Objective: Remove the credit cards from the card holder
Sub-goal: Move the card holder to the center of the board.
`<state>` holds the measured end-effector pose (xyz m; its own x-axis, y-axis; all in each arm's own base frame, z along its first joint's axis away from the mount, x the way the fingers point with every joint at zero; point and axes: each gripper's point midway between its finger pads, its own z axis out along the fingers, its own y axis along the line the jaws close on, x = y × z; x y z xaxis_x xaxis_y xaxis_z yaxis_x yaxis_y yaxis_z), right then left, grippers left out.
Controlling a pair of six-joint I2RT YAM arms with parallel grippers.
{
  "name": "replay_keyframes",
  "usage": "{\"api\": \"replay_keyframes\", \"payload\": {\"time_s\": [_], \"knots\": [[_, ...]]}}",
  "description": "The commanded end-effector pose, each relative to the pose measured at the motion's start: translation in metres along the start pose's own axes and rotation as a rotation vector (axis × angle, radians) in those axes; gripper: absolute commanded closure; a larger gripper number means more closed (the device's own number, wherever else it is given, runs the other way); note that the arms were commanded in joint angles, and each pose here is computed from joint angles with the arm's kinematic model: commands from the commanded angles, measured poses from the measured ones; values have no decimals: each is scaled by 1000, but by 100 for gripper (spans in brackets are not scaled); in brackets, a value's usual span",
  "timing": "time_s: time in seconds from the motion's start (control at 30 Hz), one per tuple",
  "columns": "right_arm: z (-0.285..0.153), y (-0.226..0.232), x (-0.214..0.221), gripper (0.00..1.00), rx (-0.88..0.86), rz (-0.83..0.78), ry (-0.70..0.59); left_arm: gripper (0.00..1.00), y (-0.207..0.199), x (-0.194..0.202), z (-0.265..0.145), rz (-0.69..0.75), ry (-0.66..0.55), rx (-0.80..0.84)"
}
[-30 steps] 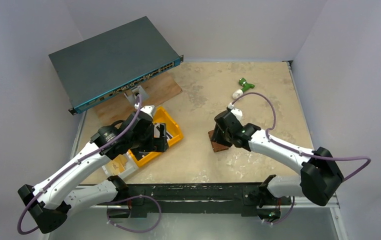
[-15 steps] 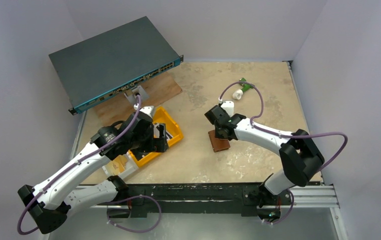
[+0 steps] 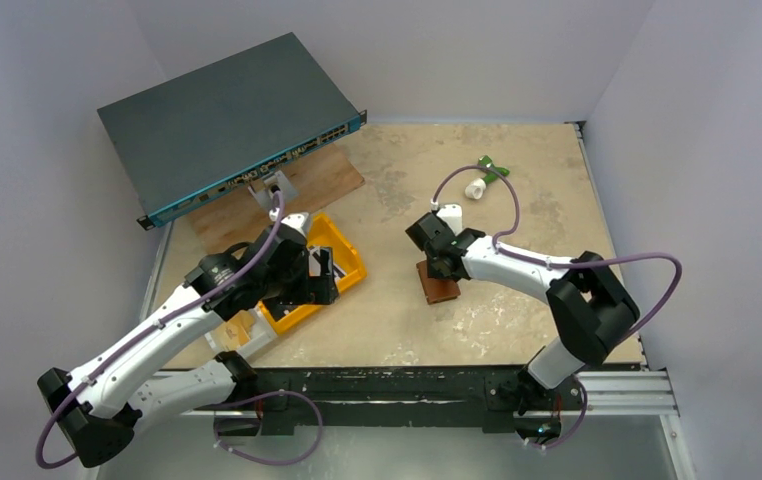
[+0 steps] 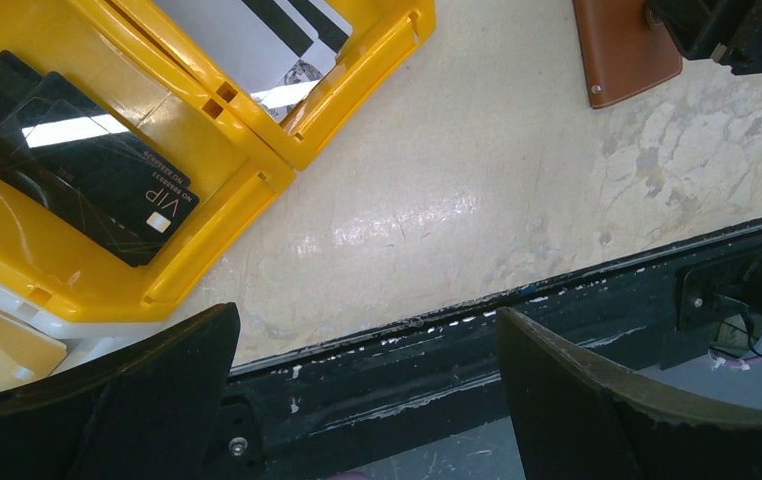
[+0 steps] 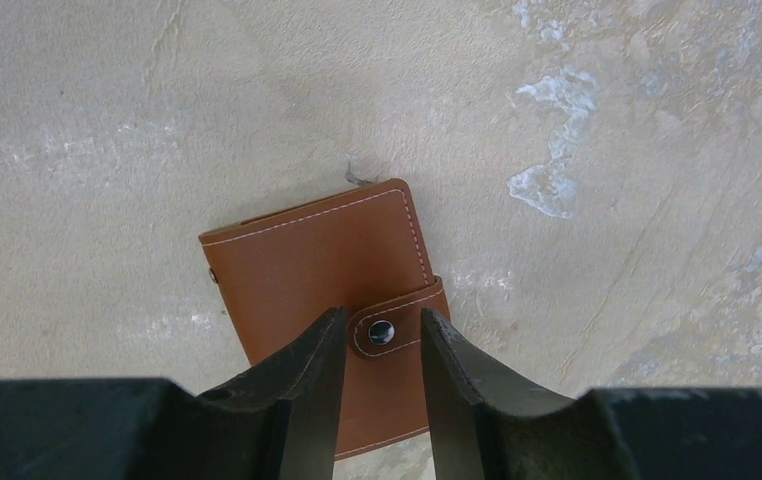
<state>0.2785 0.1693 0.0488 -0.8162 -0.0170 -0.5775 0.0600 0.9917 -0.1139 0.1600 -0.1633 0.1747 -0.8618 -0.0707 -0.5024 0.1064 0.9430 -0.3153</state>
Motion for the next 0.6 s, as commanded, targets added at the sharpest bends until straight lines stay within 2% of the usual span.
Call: {"api": "replay_keyframes", "payload": {"time_s": [0.0,0.13,0.27,0.47,0.57], "knots": [[4,6,1,67,-16,-7,-6,0,-6,-4,3,-30,-13,23],[11,2,13,68,9,-17,22,0,-6,-3,4,-29,-9,24],[15,-7,30,73,38,-5,63,0,-6,-2,6,-30,-8,25],[11,-3,41,99,-17,19,89,0,-13,0,13,-36,6,55],[-1,15,46,100,-153,43,116,0,-19,3,19,-42,24,83]]}}
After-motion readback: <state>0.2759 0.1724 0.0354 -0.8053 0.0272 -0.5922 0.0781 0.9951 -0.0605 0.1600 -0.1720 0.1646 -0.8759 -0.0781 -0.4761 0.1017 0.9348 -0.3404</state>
